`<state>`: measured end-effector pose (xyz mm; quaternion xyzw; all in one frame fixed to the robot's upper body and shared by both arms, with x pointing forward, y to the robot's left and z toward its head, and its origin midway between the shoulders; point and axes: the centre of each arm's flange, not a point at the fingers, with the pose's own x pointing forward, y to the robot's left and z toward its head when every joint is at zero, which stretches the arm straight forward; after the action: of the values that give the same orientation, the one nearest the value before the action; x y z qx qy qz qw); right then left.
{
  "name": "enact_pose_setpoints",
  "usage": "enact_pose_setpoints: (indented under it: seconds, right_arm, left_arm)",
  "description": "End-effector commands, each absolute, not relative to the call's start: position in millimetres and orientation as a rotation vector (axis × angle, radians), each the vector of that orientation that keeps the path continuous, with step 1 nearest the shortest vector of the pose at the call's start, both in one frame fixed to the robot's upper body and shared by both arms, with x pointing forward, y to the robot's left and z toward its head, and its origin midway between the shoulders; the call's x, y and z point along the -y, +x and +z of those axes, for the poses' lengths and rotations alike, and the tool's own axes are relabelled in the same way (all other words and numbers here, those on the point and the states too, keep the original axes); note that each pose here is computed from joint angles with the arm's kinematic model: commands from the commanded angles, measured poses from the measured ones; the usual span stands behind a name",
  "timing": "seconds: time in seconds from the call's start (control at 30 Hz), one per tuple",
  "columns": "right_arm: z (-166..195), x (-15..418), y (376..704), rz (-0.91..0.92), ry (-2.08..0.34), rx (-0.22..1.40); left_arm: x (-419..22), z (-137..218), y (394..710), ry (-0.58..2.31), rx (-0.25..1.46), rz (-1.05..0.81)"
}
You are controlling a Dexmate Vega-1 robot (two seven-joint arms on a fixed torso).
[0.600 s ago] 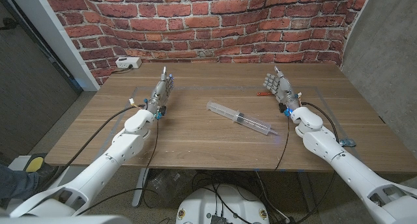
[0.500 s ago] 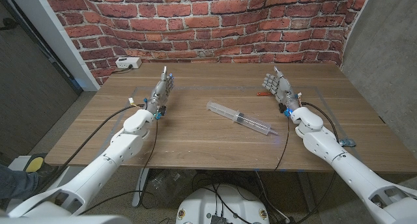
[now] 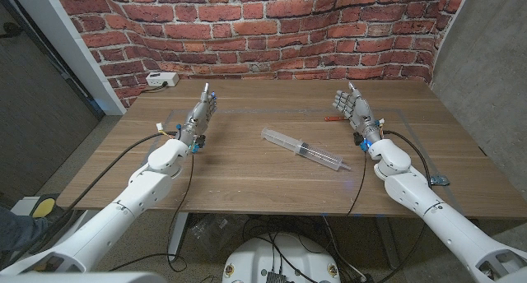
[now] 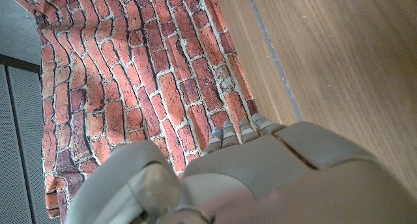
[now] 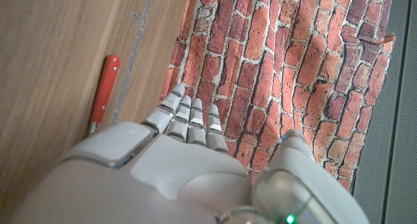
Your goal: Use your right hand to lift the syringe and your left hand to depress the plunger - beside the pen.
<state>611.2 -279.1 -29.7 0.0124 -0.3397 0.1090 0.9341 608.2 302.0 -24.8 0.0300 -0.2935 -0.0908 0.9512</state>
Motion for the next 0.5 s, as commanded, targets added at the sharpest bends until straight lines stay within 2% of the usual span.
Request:
enact_pose_setpoints:
  seconds: [0.03,0.5]
  right_arm:
    - [-29,273,586,0.220,-0.019,0.746]
    - [-31,267,546,0.215,-0.124,0.814]
  left_arm:
    - [-306,-22,596,0.101,0.589,-0.188]
    - [-301,-29,588,0.137,0.584,-0.201]
